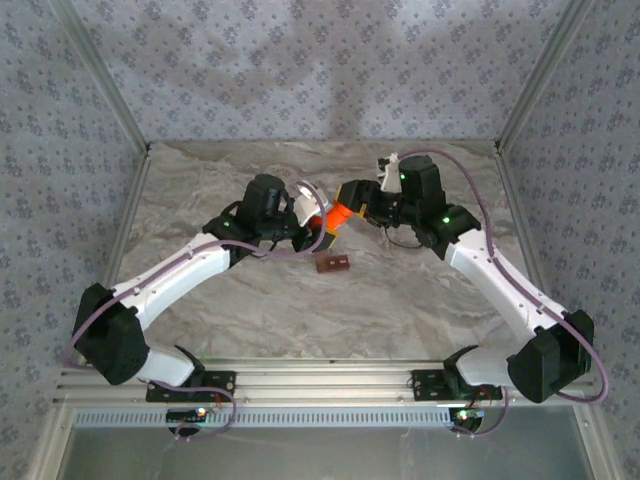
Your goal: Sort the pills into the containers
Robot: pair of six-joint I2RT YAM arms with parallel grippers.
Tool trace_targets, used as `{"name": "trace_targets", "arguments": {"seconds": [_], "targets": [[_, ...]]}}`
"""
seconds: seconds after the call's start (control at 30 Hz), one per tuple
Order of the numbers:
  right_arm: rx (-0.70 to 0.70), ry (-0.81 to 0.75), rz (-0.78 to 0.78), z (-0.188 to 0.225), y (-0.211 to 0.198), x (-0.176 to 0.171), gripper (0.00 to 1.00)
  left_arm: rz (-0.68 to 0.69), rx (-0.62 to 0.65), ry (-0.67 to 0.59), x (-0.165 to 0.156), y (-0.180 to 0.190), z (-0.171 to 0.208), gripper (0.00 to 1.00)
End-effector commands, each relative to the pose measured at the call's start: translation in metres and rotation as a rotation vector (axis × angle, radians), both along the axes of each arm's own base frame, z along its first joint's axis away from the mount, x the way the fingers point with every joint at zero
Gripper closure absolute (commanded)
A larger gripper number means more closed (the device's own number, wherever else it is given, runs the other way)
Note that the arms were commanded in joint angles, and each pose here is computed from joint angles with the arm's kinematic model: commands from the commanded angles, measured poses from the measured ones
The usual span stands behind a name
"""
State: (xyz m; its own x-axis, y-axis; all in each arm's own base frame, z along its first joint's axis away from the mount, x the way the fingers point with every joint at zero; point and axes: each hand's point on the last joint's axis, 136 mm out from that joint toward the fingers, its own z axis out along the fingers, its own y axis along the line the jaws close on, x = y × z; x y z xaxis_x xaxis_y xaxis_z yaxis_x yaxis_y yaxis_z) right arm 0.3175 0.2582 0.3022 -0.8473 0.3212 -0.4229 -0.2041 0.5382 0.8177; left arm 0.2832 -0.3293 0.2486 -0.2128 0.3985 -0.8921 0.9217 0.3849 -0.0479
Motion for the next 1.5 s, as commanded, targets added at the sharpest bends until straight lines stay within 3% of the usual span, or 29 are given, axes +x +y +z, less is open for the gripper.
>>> {"name": "trace_targets", "arguments": {"seconds": [0.0, 0.23, 0.47, 0.73, 0.8, 0.87, 0.93, 1.07, 1.2, 1.3, 1.47], "targets": [[0.015, -0.034, 0.046, 0.015, 0.008, -0.003, 0.46, -0.022, -0.063, -0.066, 0.005, -0.007, 0.031, 1.00], [-0.026, -0.106, 0.138, 0.016, 0.015, -0.006, 0.56, -0.018, -0.062, -0.067, 0.004, -0.005, 0.034, 1.00], [-0.095, -0.483, 0.410, 0.022, 0.019, -0.018, 0.54, -0.015, -0.056, -0.069, 0.002, -0.003, 0.033, 1.00], [0.028, -0.490, 0.424, 0.020, 0.011, -0.015, 0.55, -0.013, -0.064, -0.068, 0.002, -0.003, 0.035, 1.00], [0.028, -0.460, 0.410, 0.018, 0.010, -0.014, 0.49, -0.015, -0.064, -0.067, 0.002, -0.003, 0.035, 1.00], [0.024, -0.420, 0.360, 0.018, 0.006, -0.010, 0.30, -0.016, -0.062, -0.068, 0.002, -0.003, 0.034, 1.00], [0.021, -0.348, 0.256, 0.020, -0.007, 0.000, 0.20, -0.016, -0.060, -0.068, 0.002, -0.003, 0.033, 1.00], [0.106, -0.197, 0.015, 0.035, -0.037, 0.014, 0.19, -0.017, -0.056, -0.071, 0.002, -0.003, 0.032, 1.00], [0.064, -0.108, -0.232, 0.040, -0.067, 0.007, 0.19, -0.021, -0.047, -0.067, 0.002, -0.003, 0.030, 1.00], [0.029, -0.058, -0.286, 0.040, -0.072, 0.001, 0.18, -0.025, -0.041, -0.063, 0.002, -0.004, 0.029, 1.00], [-0.002, -0.056, -0.230, 0.048, -0.052, 0.001, 0.17, -0.026, -0.039, -0.052, 0.003, -0.005, 0.028, 1.00]]}}
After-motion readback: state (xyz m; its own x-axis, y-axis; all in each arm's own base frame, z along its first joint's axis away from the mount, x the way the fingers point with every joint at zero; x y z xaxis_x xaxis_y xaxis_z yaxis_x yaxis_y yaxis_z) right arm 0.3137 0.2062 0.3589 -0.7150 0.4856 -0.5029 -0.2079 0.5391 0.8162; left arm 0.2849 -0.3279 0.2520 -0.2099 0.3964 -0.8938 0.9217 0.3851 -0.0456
